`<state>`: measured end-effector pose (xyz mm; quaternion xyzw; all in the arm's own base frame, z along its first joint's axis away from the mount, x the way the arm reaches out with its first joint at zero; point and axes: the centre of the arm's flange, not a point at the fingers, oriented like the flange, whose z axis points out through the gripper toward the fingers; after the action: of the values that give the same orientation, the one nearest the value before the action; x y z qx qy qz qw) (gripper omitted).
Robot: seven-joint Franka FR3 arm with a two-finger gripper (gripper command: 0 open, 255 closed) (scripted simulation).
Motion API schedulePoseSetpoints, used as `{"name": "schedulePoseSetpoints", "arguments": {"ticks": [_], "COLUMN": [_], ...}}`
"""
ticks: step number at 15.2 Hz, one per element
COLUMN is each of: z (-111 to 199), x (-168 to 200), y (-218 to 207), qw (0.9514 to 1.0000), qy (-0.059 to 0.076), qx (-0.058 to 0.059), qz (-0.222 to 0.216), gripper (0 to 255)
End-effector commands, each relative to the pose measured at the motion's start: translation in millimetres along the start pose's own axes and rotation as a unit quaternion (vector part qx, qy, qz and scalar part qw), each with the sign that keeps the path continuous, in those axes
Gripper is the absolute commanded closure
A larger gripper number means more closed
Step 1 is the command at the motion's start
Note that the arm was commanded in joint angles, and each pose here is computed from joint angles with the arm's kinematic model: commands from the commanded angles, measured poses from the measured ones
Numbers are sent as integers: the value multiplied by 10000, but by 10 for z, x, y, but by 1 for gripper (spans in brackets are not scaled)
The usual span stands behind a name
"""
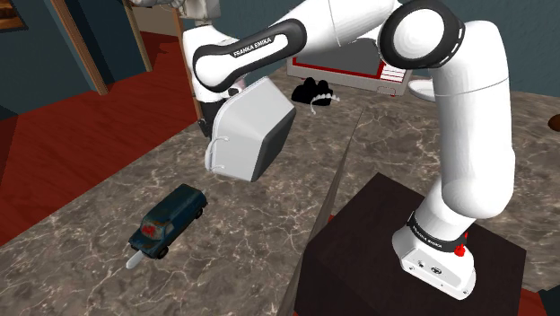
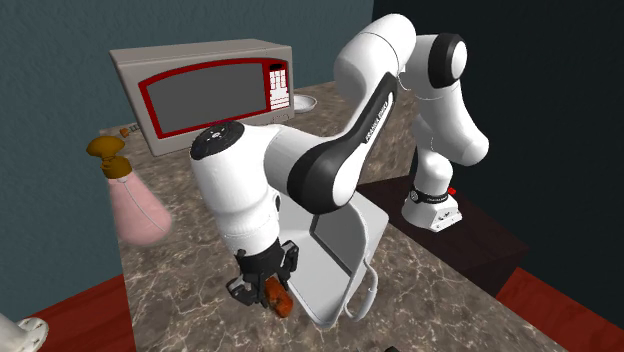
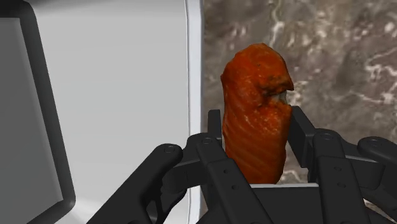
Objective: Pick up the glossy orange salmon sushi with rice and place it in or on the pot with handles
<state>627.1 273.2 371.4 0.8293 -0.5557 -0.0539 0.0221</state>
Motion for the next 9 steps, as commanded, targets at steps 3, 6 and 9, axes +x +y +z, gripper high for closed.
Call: {"name": "schedulePoseSetpoints", "arguments": {"ticks": [3,6,9], "z": [-199,-356,-513], "x": [-14,-24,-35], "y": [22,38,53], "qw": [10000,10000,10000], "qy": [0,0,0], "qx": [0,0,0], "qz": [0,0,0], "gripper": [255,255,255]}}
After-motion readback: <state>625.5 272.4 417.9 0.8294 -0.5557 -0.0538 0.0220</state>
